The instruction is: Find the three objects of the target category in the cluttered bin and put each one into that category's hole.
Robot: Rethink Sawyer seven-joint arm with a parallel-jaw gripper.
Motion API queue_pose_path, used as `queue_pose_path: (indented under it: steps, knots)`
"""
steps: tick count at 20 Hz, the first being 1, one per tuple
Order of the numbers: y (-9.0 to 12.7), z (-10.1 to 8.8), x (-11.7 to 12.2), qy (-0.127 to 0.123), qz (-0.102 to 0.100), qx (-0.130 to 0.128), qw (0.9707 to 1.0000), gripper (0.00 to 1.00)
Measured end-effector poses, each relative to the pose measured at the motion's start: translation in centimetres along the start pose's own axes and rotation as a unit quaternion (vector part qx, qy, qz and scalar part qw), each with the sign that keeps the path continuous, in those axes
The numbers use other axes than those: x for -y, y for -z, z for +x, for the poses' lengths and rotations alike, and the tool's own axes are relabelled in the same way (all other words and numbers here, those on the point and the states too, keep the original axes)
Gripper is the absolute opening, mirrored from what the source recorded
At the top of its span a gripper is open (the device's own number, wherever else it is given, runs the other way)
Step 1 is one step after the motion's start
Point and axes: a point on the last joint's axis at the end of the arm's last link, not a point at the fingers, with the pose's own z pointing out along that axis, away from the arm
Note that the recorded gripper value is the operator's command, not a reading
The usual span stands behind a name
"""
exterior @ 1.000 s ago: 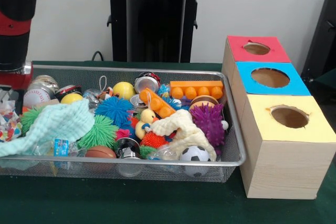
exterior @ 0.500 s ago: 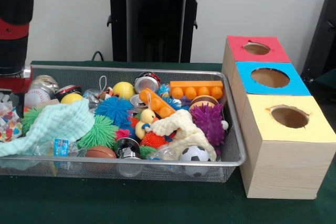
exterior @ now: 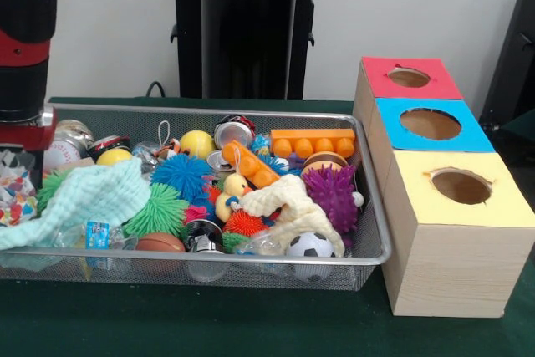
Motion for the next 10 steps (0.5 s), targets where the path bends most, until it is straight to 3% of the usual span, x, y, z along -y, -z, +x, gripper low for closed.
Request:
queue_pose_path:
  steps: [10]
  knots:
    - [-0.03, -0.15, -0.29, -0.003, -0.007, 0.005, 1.0, 1.0]
